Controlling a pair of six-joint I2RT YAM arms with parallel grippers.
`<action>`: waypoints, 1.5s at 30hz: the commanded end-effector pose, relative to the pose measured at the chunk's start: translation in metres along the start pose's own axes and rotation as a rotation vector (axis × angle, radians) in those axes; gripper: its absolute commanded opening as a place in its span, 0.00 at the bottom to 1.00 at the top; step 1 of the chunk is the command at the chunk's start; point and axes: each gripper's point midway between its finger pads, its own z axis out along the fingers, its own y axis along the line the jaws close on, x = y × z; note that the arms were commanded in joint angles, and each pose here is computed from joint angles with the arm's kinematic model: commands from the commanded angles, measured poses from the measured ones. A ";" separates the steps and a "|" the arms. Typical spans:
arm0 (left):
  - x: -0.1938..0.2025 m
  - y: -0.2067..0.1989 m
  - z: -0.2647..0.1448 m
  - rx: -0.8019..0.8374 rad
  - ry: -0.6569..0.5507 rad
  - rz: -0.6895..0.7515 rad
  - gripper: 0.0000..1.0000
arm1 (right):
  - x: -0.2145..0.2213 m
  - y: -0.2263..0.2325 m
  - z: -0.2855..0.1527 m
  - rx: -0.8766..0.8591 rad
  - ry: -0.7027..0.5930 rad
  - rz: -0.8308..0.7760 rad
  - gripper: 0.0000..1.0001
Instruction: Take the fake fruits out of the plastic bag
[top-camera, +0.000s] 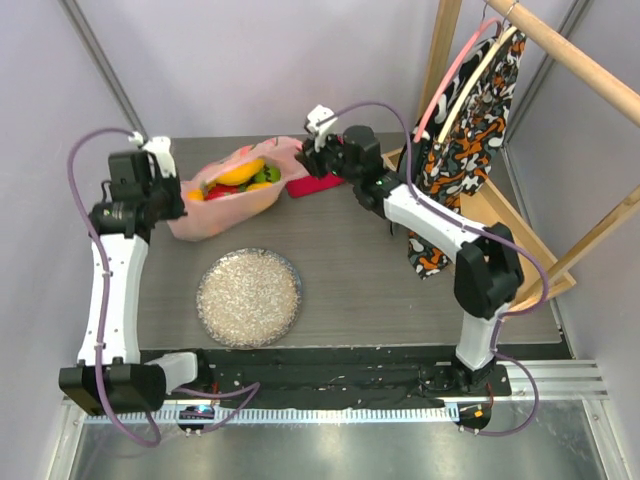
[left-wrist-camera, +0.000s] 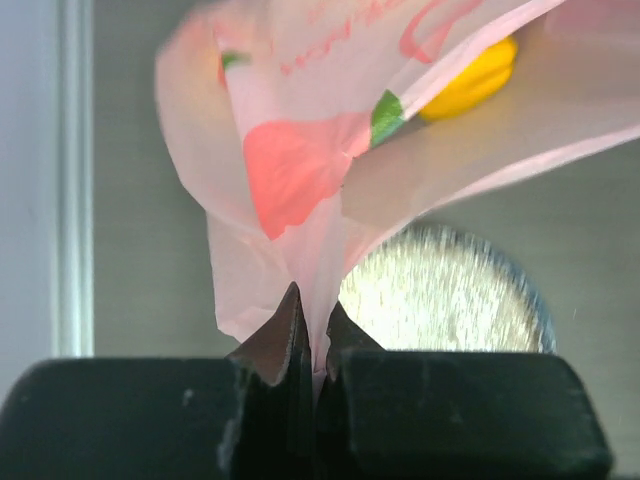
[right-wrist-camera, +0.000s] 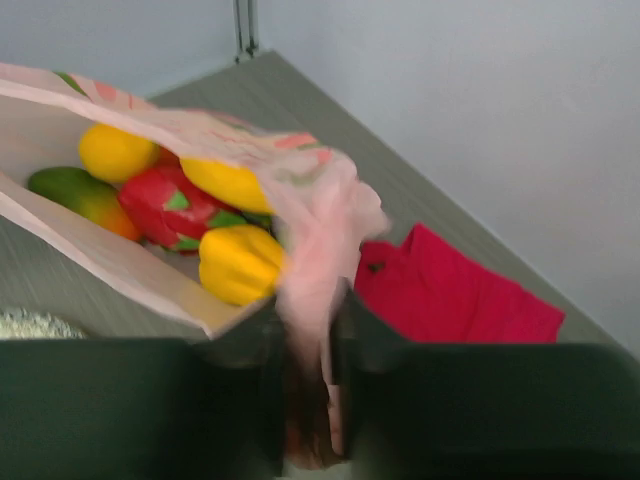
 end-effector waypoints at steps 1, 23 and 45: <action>0.060 -0.003 0.002 0.010 0.107 -0.012 0.00 | 0.042 0.028 -0.040 -0.062 0.136 0.042 0.47; 0.044 -0.018 0.017 0.080 0.090 -0.153 0.00 | 0.220 0.153 -0.100 -0.363 0.809 0.617 0.66; 0.045 -0.018 0.008 0.098 0.069 -0.153 0.00 | 0.256 0.144 -0.125 -0.235 0.955 0.668 0.01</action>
